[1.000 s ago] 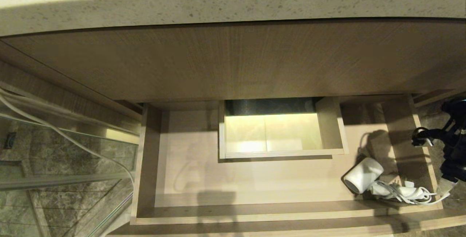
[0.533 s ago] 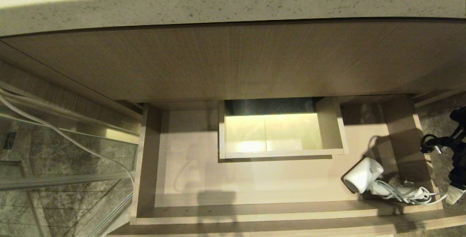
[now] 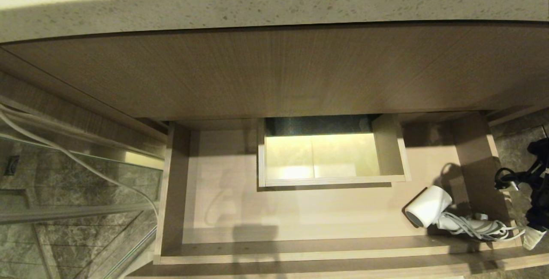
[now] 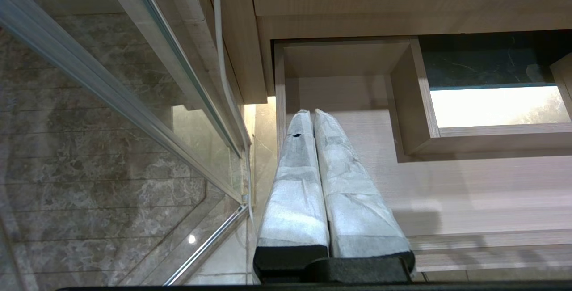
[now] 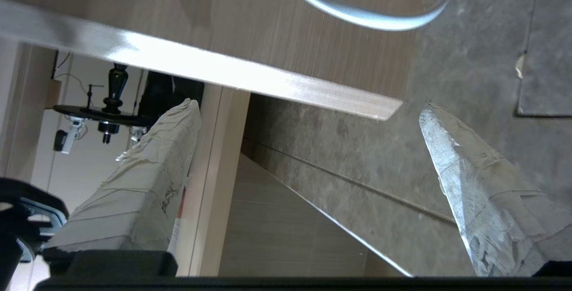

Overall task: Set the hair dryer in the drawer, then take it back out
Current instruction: Close the drawer

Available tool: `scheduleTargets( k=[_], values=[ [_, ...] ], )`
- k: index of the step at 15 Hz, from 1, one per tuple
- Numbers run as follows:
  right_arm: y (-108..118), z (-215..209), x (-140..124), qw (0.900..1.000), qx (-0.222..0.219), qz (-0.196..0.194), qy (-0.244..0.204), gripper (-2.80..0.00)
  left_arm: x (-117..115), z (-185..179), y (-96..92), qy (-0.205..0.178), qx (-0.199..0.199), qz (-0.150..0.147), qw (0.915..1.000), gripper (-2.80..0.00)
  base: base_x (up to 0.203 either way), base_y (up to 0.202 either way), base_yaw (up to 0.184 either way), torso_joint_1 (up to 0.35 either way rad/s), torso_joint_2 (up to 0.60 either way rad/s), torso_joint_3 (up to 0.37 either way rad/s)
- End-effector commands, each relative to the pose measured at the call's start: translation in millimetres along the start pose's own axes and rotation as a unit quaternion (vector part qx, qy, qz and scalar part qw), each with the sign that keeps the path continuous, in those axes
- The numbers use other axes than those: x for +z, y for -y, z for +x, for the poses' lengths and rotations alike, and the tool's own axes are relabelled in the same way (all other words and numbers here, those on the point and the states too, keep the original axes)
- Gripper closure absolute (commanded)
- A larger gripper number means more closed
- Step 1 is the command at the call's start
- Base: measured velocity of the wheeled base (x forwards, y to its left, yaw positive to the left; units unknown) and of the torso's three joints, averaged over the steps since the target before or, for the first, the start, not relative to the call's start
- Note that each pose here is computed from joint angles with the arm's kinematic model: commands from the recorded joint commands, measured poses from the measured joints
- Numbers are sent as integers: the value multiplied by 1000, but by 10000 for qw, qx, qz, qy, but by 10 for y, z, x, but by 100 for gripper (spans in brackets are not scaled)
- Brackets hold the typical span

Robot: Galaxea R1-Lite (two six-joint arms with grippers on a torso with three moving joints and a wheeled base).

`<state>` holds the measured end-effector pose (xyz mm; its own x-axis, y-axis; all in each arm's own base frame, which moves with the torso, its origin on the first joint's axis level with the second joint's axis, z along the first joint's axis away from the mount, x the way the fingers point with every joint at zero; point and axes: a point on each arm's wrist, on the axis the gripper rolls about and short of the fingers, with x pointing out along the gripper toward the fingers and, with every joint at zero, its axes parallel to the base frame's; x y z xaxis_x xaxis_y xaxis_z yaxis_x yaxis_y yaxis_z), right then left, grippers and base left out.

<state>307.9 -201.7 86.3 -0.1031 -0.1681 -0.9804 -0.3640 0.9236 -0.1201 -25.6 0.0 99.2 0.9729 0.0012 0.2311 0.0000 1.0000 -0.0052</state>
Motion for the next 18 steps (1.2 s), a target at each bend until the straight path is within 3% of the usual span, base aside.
scheduleTargets(
  k=[1, 5, 13, 14, 18],
  values=[
    [55, 153, 58, 9999, 83, -23, -66, -280, -115, 11, -1, -192, 2, 2, 9998, 0, 0, 0, 0, 0, 0, 0],
    [155, 306, 177, 9999, -139, 24, 96, -280, -115, 11, -1, -192, 2, 0, 9998, 0, 0, 0, 0, 0, 0, 0],
    [245, 422, 281, 9997, -155, 61, 175, -280, -115, 11, -1, -192, 2, 4, 9998, 0, 0, 0, 0, 0, 0, 0],
    [246, 425, 284, 9997, -154, 57, 166, 0, -115, 11, -1, -192, 2, 3, 9998, 0, 0, 0, 0, 0, 0, 0],
    [251, 409, 300, 9996, -191, 58, 194, 0, -115, 11, 0, -192, 1, -4, 9998, 0, 0, 0, 0, 0, 0, 0]
  ],
)
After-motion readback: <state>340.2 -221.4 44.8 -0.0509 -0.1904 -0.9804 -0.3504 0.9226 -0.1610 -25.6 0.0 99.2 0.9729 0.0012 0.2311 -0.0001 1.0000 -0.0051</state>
